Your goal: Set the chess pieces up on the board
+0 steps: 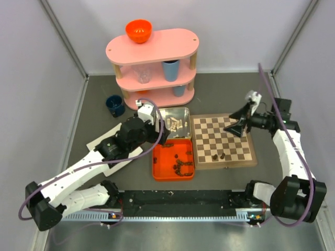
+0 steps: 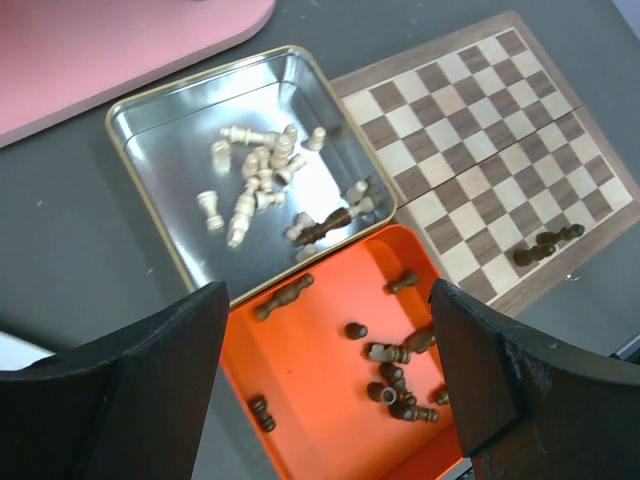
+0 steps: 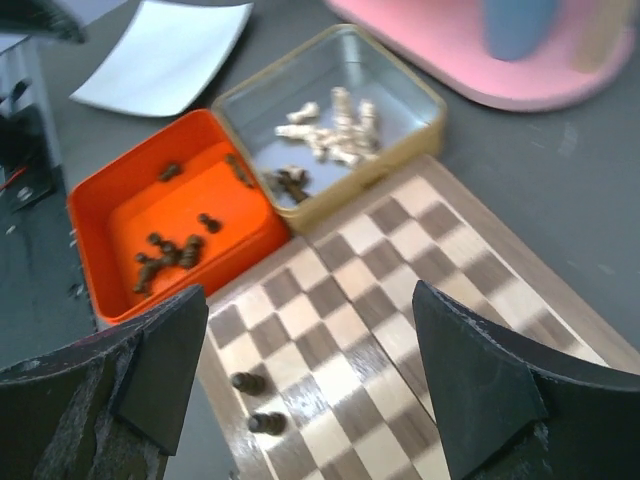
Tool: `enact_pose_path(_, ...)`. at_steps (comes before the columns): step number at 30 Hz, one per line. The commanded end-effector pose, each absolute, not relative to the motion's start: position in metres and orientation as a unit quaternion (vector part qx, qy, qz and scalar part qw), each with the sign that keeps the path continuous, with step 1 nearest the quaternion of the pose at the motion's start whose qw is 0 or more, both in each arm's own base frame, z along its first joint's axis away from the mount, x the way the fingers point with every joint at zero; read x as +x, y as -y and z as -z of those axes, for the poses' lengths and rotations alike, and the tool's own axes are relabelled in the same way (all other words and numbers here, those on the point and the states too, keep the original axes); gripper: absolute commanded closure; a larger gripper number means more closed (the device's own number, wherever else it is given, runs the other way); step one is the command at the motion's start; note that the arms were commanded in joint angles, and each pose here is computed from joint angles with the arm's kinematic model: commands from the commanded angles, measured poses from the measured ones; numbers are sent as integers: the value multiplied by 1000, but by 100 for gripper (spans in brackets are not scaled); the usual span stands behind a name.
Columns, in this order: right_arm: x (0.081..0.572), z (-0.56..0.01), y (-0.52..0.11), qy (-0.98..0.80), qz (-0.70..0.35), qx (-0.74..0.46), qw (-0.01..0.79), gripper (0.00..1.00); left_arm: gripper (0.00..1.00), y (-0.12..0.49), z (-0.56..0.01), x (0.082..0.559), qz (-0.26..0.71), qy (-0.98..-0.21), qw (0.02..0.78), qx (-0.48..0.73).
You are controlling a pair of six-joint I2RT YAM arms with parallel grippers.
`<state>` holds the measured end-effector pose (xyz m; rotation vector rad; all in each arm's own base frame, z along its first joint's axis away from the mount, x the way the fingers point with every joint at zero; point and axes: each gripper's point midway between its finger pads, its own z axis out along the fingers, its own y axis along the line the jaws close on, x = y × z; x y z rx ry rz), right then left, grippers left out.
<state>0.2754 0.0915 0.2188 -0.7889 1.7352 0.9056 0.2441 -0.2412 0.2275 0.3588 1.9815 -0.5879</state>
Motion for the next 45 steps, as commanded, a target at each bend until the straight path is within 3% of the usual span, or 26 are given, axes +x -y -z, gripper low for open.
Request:
enact_pose_path(1, 246, -222, -153, -645, -388, -459, 471, 17, 14, 218, -227, 236, 238, -818, 503, 142)
enact_pose_path(10, 201, -196, -260, -565, -370, -656, 338, 19, 13, 141, -220, 242, 72, -825, 544, 134)
enact_pose_path(16, 179, -152, -301, -536, -351, -723, 258, 26, 11, 118, -224, 246, 30, -817, 568, 99)
enact_pose_path(24, 181, -142, -318, -519, -325, -752, 245, 30, 10, 94, -243, 242, 8, -812, 578, 74)
enact_pose_path(28, 181, -131, -324, -502, -301, -776, 236, 33, 4, 71, -244, 244, -36, -801, 594, 68)
enact_pose_path(39, 167, -90, -343, -467, -260, -825, 184, 53, 2, 65, -236, 249, -54, -799, 597, 52)
enact_pose_path(45, 164, -77, -351, -468, -256, -829, 167, 59, 2, 56, -242, 246, -58, -788, 612, 33)
